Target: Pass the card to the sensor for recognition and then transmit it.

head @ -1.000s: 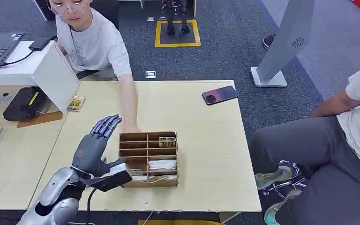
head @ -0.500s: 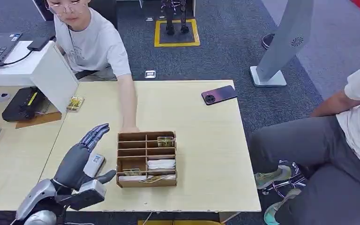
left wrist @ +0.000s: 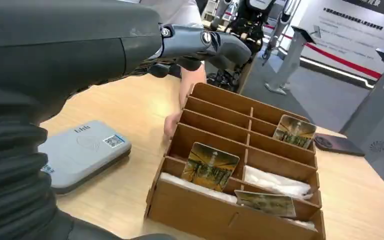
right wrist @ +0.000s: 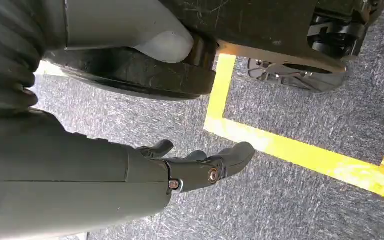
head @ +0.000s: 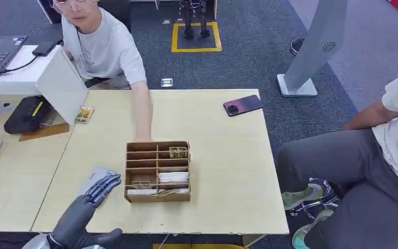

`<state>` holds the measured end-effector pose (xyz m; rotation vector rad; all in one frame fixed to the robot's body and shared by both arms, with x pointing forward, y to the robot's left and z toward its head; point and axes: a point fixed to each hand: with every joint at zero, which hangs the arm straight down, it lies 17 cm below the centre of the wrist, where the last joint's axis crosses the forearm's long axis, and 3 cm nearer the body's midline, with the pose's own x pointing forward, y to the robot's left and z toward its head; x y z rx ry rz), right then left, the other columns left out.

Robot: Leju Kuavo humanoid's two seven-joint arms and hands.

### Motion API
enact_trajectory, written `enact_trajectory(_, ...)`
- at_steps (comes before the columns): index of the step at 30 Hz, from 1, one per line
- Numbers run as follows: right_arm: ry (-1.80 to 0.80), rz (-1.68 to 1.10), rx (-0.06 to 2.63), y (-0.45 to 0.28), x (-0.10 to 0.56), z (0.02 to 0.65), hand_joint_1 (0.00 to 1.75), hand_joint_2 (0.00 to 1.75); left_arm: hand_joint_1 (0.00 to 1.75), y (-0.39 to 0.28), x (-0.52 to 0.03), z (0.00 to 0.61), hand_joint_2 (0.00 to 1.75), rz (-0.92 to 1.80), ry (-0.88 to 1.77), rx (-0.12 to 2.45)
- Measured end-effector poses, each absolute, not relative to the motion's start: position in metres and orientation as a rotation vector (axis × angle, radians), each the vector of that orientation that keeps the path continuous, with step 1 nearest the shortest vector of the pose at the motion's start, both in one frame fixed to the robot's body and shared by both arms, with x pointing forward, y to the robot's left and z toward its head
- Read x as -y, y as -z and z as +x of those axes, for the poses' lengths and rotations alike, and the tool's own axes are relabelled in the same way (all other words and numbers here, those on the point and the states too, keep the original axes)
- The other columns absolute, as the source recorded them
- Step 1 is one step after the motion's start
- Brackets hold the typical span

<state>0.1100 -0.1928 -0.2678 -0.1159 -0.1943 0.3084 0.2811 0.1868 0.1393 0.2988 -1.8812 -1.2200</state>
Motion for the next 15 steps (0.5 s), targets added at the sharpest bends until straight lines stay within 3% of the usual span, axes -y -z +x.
enact_trajectory(15,-0.31,-0.111,0.191,0.268,0.192,0.11,0.0,1.75,0.0,-0.112,-0.183,0.278,1.75,0.459,1.386,1.807)
